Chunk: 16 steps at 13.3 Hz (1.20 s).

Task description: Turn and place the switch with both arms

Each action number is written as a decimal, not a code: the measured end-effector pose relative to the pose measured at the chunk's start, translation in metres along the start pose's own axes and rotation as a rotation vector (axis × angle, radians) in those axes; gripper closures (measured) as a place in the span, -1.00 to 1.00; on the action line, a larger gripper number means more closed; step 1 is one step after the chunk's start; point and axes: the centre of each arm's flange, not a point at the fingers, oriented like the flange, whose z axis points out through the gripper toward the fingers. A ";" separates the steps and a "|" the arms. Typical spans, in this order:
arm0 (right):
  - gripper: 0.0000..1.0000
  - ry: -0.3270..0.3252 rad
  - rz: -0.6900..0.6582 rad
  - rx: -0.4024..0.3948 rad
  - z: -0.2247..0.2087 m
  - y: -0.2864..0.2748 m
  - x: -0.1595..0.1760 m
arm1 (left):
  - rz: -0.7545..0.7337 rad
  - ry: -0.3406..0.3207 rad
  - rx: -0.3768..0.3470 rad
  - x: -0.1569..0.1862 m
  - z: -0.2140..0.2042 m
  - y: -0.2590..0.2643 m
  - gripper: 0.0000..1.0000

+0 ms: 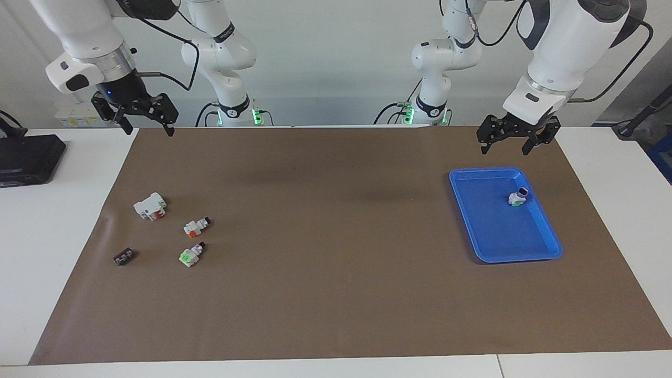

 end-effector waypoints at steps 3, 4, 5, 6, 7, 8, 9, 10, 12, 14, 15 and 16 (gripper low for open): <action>-1.00 0.000 0.000 0.000 0.000 0.000 0.000 | 0.000 -0.001 0.000 0.000 0.000 0.000 -1.00; -1.00 0.000 -0.001 0.000 0.000 0.000 0.000 | 0.000 -0.001 0.000 0.000 0.001 0.000 -1.00; -1.00 0.000 0.002 0.000 0.000 0.000 0.000 | 0.000 -0.002 0.000 0.000 0.001 0.000 -1.00; -1.00 0.001 0.004 0.000 -0.001 0.000 -0.001 | 0.000 -0.002 0.000 0.000 0.001 0.000 -1.00; -1.00 0.003 0.006 0.000 -0.001 0.001 -0.001 | 0.000 -0.002 0.000 0.000 0.001 0.000 -1.00; -1.00 0.003 0.006 0.001 -0.002 0.001 -0.002 | 0.000 -0.002 0.000 0.000 0.001 0.000 -1.00; -1.00 0.003 0.006 0.001 -0.002 0.001 -0.002 | 0.000 -0.002 0.000 0.000 0.001 0.000 -1.00; -1.00 0.002 0.006 0.001 -0.001 0.001 -0.002 | 0.000 -0.002 0.000 0.000 0.001 0.000 -1.00; -1.00 -0.005 0.005 -0.008 0.002 0.002 -0.003 | 0.000 -0.002 0.000 0.000 0.001 0.000 -1.00; -1.00 -0.007 0.006 -0.040 0.006 0.005 -0.004 | 0.000 -0.002 0.000 0.000 0.001 0.000 -1.00; -1.00 -0.006 0.003 -0.045 0.007 0.006 -0.005 | 0.000 -0.002 0.000 0.000 0.001 0.000 -1.00; -1.00 -0.006 -0.004 -0.046 0.007 0.006 -0.006 | 0.000 -0.002 0.000 0.000 0.001 0.000 -1.00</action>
